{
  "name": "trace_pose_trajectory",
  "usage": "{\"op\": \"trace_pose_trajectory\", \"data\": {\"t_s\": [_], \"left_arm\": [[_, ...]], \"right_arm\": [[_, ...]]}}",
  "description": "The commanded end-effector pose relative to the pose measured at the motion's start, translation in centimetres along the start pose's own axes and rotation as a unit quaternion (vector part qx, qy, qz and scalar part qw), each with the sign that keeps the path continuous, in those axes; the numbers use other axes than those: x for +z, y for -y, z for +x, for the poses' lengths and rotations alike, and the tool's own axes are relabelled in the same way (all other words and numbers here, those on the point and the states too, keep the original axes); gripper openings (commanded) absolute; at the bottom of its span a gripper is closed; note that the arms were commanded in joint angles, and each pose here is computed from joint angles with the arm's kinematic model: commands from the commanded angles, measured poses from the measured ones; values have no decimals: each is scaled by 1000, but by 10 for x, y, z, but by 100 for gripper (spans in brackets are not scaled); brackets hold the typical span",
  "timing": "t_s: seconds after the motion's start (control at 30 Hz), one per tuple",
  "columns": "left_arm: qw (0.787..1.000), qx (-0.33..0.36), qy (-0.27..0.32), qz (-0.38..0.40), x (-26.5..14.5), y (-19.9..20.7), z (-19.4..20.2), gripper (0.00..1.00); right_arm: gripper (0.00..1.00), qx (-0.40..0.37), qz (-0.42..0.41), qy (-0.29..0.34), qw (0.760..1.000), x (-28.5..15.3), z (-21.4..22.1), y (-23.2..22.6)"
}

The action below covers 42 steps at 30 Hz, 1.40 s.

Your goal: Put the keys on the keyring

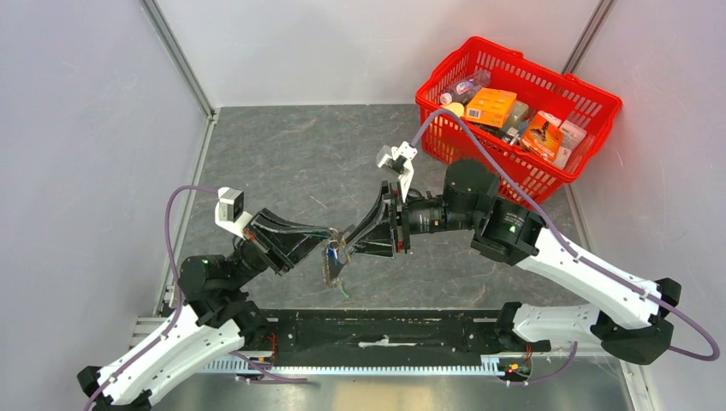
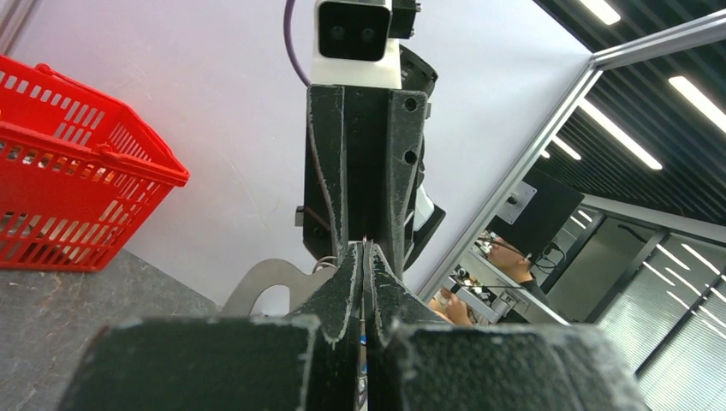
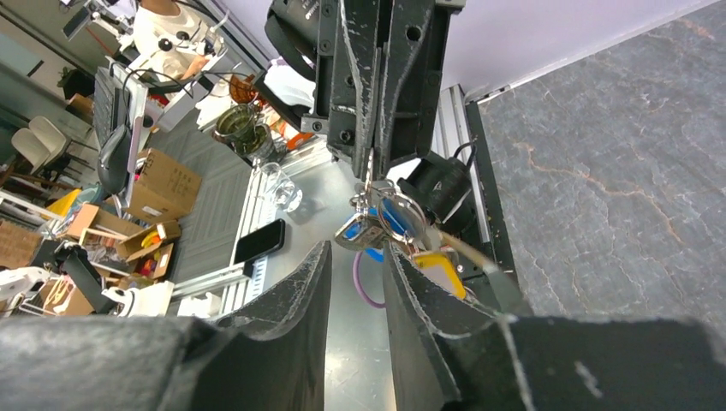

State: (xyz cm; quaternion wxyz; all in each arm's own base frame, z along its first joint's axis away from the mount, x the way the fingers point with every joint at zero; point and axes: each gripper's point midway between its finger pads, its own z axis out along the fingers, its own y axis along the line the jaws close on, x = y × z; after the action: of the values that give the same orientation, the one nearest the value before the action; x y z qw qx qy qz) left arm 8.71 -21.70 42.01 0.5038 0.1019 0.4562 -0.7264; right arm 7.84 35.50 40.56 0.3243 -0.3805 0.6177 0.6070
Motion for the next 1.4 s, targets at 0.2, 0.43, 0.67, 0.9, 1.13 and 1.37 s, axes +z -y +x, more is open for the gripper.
{"op": "trace_pose_trajectory", "data": {"t_s": [0.2, 0.43, 0.67, 0.9, 1.13, 1.37], "left_arm": [[998, -14, 66, 3, -3, 5, -24, 2], [997, -15, 75, -4, -1, 0, -25, 2], [996, -15, 87, -3, 0, 1, -30, 2], [995, -21, 94, 4, 2, 2, -32, 2], [995, -22, 94, 8, 3, 3, -32, 2], [995, -21, 95, 9, 4, 3, -33, 2]], "right_arm": [[37, -5, -9, 93, 996, -5, -45, -18], [38, 17, -9, 104, 994, 2, -45, -11], [39, 26, -1, 107, 994, 0, -42, -8], [42, 34, 3, 121, 992, 4, -42, -2], [43, 41, -2, 127, 991, 7, -45, -2], [43, 45, 0, 128, 991, 12, -46, 2]]}}
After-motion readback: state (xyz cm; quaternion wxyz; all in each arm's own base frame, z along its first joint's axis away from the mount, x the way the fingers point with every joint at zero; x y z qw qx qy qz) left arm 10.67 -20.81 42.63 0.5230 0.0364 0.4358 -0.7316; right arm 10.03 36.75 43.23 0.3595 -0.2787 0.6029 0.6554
